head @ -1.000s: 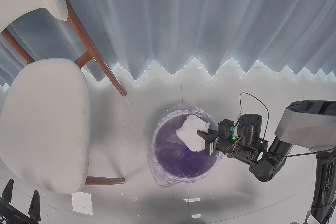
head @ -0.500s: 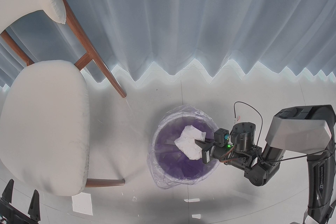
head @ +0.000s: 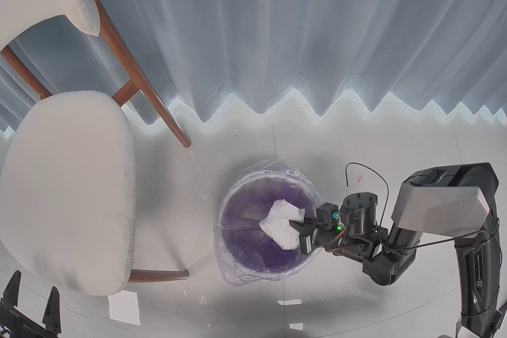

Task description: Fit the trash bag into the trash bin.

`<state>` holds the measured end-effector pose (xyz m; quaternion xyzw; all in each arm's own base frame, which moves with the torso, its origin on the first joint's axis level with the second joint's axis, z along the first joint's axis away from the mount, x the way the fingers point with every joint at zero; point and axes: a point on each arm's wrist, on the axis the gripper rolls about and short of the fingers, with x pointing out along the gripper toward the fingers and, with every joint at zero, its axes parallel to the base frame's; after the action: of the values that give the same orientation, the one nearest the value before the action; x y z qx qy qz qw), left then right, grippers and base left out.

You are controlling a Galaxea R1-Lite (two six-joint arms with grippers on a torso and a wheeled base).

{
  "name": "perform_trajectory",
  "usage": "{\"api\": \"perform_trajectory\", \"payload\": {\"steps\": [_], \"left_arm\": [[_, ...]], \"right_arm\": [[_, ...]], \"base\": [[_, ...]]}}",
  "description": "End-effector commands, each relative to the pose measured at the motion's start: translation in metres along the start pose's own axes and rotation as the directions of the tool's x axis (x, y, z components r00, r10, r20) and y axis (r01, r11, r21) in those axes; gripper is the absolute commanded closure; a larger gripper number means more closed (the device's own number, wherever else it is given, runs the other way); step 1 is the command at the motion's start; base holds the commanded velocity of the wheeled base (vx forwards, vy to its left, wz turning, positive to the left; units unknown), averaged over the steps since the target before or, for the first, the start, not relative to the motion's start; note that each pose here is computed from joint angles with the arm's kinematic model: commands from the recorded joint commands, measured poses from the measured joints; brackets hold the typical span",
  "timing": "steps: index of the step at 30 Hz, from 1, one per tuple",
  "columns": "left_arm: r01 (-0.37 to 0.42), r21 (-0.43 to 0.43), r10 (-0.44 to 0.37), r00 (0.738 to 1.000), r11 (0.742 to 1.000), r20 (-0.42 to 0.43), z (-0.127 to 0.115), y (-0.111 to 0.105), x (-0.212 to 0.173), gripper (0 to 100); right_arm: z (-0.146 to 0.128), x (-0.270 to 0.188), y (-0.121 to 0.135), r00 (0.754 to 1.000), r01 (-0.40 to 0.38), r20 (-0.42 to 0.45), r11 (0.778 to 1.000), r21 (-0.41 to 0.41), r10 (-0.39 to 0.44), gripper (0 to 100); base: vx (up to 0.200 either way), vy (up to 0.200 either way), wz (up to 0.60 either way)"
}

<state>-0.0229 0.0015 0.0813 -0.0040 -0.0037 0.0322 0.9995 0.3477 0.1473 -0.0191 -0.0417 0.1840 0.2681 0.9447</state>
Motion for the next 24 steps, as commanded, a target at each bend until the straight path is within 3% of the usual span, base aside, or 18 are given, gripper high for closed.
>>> {"api": "perform_trajectory", "payload": {"steps": [1, 2, 3, 10, 24], "left_arm": [[0.000, 0.000, 0.000, 1.000, 1.000, -0.001, -0.005, 0.000, 0.000, 0], [0.000, 0.000, 0.000, 1.000, 1.000, -0.001, -0.005, 0.000, 0.000, 0], [0.000, 0.000, 0.000, 1.000, 1.000, -0.001, -0.005, 0.000, 0.000, 0], [-0.001, -0.002, 0.001, 1.000, 1.000, 0.000, -0.005, 0.000, 0.000, 0], [-0.001, -0.003, 0.001, 1.000, 1.000, 0.000, -0.005, 0.000, 0.000, 0]], "right_arm": [[-0.003, 0.001, 0.000, 1.000, -0.001, -0.004, 1.000, -0.001, 0.001, 100], [-0.003, 0.000, 0.000, 1.000, -0.001, -0.004, 1.000, 0.001, 0.001, 100], [-0.003, 0.000, 0.000, 1.000, -0.001, -0.003, 1.000, 0.001, 0.001, 0], [0.005, 0.000, 0.000, 0.999, 0.001, 0.037, 1.000, -0.001, -0.001, 0], [0.046, -0.024, 0.003, 0.989, 0.000, 0.148, 1.000, -0.018, 0.003, 0]], "base": [[0.000, 0.000, 0.00], [0.000, 0.000, 0.00], [0.000, 0.000, 0.00], [0.000, 0.000, 0.00], [0.000, 0.000, 0.00]]}}
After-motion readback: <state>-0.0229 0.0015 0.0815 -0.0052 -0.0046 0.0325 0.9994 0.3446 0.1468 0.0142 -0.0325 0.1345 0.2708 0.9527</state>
